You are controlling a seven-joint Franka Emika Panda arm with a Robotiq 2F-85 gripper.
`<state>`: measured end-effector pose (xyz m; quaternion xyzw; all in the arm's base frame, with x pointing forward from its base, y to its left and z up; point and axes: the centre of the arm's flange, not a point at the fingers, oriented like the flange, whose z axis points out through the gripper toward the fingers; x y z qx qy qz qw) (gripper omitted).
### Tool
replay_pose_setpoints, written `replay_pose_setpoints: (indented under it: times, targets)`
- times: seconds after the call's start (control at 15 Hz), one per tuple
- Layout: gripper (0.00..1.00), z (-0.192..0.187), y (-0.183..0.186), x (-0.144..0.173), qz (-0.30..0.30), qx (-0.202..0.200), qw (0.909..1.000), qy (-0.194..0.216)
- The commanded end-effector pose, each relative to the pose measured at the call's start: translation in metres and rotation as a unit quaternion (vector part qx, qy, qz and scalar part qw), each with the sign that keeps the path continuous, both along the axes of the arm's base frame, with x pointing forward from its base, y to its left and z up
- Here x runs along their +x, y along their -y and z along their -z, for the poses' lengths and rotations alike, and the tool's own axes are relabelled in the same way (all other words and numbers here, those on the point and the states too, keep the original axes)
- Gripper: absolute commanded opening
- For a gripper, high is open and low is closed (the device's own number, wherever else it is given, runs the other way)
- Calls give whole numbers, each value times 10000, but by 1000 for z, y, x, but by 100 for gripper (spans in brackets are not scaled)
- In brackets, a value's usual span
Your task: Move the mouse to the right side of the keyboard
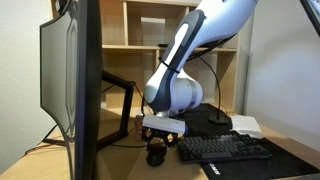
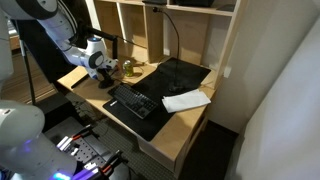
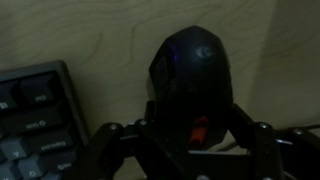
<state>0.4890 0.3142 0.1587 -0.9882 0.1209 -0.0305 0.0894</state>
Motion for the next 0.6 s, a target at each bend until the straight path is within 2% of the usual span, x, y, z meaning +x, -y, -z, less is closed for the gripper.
replay_pose_setpoints:
  times: [0.0,0.2,0.33,0.53]
  targets:
    - [46,-79,38,5,-134,274,9995,9]
    - [46,-131,68,2,-407,456,9981,-95]
    - [46,-158,98,-10,-646,313,9971,-262]
    - [46,-179,155,-36,-817,-105,9949,-587]
